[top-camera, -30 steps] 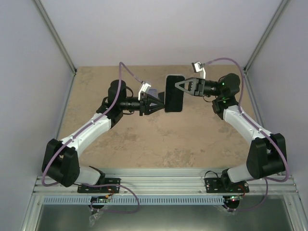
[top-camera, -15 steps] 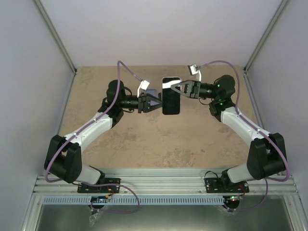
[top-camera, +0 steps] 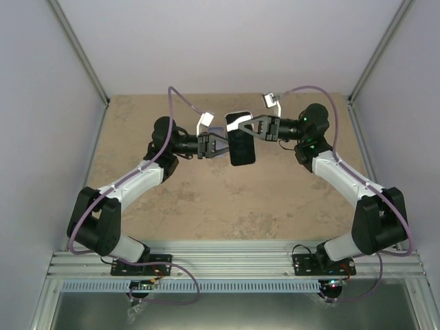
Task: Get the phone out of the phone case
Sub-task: Remove the phone case from the phone.
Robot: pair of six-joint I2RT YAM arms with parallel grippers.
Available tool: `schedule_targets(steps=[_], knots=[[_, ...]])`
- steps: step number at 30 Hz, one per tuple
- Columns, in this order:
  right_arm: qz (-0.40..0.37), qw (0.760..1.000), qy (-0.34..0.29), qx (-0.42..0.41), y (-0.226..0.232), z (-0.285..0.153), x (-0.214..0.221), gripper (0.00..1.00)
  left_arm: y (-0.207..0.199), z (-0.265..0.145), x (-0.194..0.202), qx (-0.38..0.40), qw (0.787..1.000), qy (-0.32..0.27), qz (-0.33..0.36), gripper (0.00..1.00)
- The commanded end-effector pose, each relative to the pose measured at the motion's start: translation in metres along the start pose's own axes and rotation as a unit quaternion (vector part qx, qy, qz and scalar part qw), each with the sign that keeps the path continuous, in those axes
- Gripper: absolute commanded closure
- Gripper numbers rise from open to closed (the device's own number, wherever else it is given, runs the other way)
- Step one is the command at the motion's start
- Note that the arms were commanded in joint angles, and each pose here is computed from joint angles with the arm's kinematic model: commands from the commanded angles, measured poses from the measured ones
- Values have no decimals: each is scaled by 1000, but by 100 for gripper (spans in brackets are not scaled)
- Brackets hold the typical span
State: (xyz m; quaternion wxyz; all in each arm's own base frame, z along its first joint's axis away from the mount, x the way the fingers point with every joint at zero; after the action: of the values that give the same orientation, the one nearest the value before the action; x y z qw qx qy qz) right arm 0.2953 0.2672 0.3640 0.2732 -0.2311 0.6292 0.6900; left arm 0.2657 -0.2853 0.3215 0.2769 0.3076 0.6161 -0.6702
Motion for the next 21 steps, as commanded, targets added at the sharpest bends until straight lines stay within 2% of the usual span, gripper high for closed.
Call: schedule_targets(steps=[1, 2, 5, 7, 9, 16, 19, 21], knots=[[61, 995, 83, -8, -23, 22, 45, 99, -30, 2, -32, 24, 994, -66, 79, 96], [60, 995, 82, -4, -25, 22, 42, 99, -30, 1, -31, 23, 994, -68, 77, 99], [50, 996, 73, 24, -36, 14, 29, 97, -20, -10, -29, 5, 995, -79, 55, 100], [29, 996, 63, 50, -43, 7, 18, 81, -11, -19, -29, -11, 995, -91, 38, 100], [7, 995, 52, 82, -49, -1, 6, 58, 1, -29, -29, -35, 994, -102, 15, 100], [-95, 975, 31, 200, -55, -22, -30, 22, 43, -44, -24, -127, 984, -112, -56, 100], [-159, 954, 33, 251, -52, -26, -38, 17, 56, -48, -26, -157, 977, -113, -85, 100], [-214, 931, 45, 294, -51, -23, -38, 17, 66, -51, -30, -173, 971, -120, -115, 100]])
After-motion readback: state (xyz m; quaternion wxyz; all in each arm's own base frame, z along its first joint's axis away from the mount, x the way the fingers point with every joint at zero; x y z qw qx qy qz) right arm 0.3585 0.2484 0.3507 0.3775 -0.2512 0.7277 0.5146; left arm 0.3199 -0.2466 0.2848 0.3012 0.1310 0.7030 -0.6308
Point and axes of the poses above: each gripper's point midway between its finger pads, its own z axis out along the fingers, its own y axis along the line the jaws close on, x = y × z, the point moved 2 cm from there along -z, back along the fingers, and after that the axes turned 2 degrees about z, right-handed, at the moved point
